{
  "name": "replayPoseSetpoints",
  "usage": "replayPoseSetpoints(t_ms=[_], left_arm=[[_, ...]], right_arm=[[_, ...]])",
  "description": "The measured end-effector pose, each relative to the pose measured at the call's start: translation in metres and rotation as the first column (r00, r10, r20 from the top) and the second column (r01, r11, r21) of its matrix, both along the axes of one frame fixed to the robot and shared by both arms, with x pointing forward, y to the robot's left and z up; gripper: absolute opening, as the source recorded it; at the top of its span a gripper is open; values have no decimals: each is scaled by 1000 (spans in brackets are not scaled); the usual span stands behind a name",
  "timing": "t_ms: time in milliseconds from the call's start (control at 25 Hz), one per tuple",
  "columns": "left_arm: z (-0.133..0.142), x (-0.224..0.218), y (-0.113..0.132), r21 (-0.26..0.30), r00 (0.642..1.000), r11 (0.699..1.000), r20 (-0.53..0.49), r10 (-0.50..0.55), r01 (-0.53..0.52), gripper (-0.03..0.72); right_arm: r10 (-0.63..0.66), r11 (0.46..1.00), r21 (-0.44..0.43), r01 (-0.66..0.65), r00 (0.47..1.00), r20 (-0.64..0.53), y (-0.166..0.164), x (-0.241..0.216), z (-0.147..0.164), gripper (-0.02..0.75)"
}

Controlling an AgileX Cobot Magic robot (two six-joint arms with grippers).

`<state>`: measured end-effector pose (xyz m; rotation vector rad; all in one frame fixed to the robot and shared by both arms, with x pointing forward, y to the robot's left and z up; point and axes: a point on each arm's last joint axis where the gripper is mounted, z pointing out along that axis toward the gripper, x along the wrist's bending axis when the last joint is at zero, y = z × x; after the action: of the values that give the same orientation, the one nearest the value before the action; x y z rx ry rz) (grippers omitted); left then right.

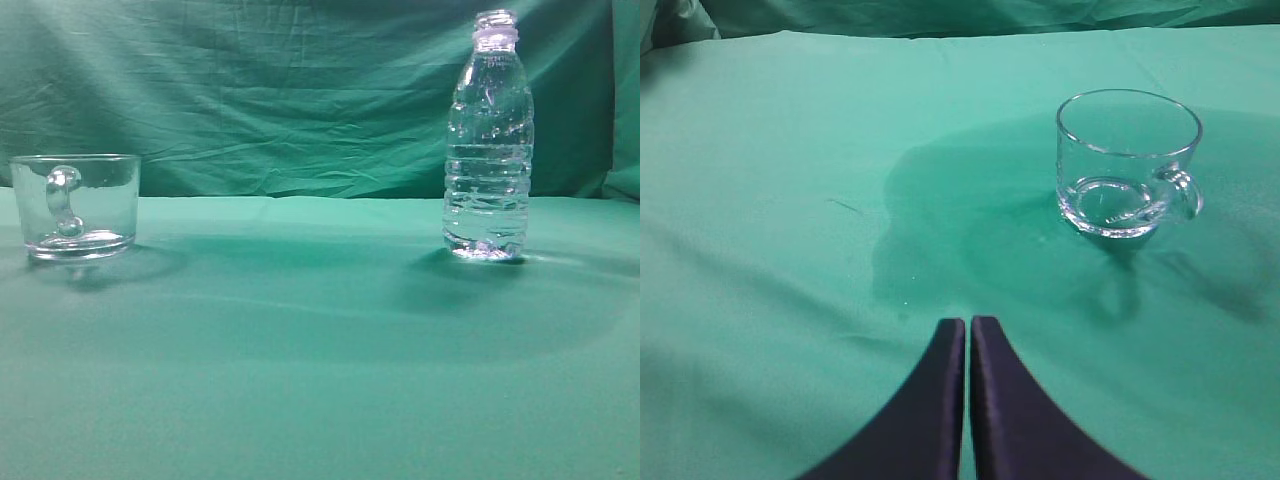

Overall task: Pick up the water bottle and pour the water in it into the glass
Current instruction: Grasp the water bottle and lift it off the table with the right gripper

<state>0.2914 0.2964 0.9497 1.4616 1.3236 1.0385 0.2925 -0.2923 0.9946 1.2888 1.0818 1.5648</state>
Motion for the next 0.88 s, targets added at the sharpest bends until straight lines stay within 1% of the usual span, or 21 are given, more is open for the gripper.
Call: replayPoseSetpoints(t_ms=[120,280,360,440,560,600,680,720,760,800,840,880], left_arm=[[0,0,0,0,1000,1000,0,0,0,0],[0,0,0,0,1000,1000,0,0,0,0],[0,0,0,0,1000,1000,0,0,0,0],[0,0,0,0,1000,1000,0,0,0,0],[0,0,0,0,1000,1000,0,0,0,0],[0,0,0,0,1000,1000,0,0,0,0],[0,0,0,0,1000,1000,0,0,0,0],[0,0,0,0,1000,1000,0,0,0,0],[0,0,0,0,1000,1000,0,0,0,0],[0,0,0,0,1000,1000,0,0,0,0],[0,0,0,0,1000,1000,0,0,0,0],[0,0,0,0,1000,1000,0,0,0,0]], right_arm=[[48,999,-4,-48,999,-4,3,3,18,0],[114,993,-22,-118,985,-128,12,21,28,0],[138,988,-34,-148,968,-208,17,34,29,0],[156,984,-43,-174,952,-265,23,45,31,0],[160,978,-84,-191,945,-287,30,66,31,0],[160,978,-84,-191,945,-287,30,66,31,0],[149,970,-142,-196,946,-288,36,82,26,0],[140,956,-209,-205,948,-286,40,97,19,0],[143,945,-245,-218,947,-288,43,103,15,0],[148,932,-279,-233,944,-295,46,109,10,49],[154,921,-302,-248,941,-302,49,115,7,49],[161,907,-323,-271,931,-329,52,122,1,118]])
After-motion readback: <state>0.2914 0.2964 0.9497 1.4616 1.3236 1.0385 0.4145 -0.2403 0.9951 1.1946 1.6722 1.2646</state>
